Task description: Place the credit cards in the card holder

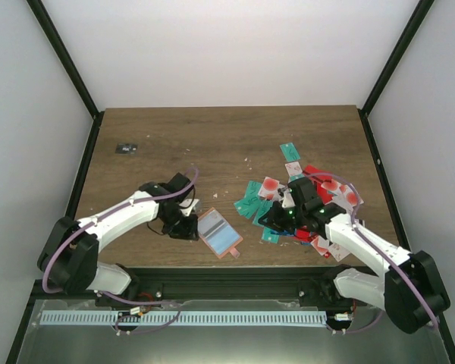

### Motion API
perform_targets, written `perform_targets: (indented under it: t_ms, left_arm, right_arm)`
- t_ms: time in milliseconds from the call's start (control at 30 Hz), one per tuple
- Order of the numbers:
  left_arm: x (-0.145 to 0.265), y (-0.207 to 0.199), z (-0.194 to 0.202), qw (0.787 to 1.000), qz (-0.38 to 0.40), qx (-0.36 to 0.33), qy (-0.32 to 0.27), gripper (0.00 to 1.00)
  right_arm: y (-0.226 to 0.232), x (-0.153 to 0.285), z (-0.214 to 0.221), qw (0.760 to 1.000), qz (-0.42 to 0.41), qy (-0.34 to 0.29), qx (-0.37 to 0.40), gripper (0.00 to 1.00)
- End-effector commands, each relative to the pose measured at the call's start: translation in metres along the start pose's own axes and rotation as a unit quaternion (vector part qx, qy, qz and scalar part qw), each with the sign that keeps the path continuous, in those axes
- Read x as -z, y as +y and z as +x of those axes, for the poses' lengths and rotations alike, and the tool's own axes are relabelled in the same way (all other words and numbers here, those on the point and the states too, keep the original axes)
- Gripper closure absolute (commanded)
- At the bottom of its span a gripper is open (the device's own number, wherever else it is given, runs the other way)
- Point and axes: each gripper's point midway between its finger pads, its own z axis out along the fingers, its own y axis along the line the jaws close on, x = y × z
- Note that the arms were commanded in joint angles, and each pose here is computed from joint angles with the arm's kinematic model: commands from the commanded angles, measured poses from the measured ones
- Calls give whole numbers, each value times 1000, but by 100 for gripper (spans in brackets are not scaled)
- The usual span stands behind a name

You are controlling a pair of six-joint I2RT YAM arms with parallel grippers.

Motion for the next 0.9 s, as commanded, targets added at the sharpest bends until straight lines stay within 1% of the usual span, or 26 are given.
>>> perform_targets:
  t_ms: [0, 67, 167, 333, 433, 667, 867]
  left_arm:
    - [-12, 6, 15, 999, -2, 11, 33, 72]
    - [-22, 3, 20, 999, 7, 7, 48, 74]
    - [-34, -6, 22, 998, 9, -10, 58, 74]
    - [-55, -8, 30, 996, -18, -32, 87, 75]
    - [-63, -16, 32, 994, -13, -43, 98, 76]
    - [-87, -40, 21, 992, 1, -62, 110, 76]
    - [-100, -72, -10, 991, 9, -92, 97, 77]
  right_arm:
    - [11, 1, -11, 1000, 1, -1, 11, 99]
    - [11, -1, -12, 1000, 1, 1, 9, 99]
    - [10, -2, -11, 1000, 1, 5, 9, 99]
    - [6, -2, -10, 1000, 10, 9, 10, 99]
    - [3, 0, -8, 1000, 17, 10, 8, 99]
    - [-2, 9, -7, 1000, 28, 2, 7, 99]
    - [-5, 23, -14, 999, 45, -23, 11, 99]
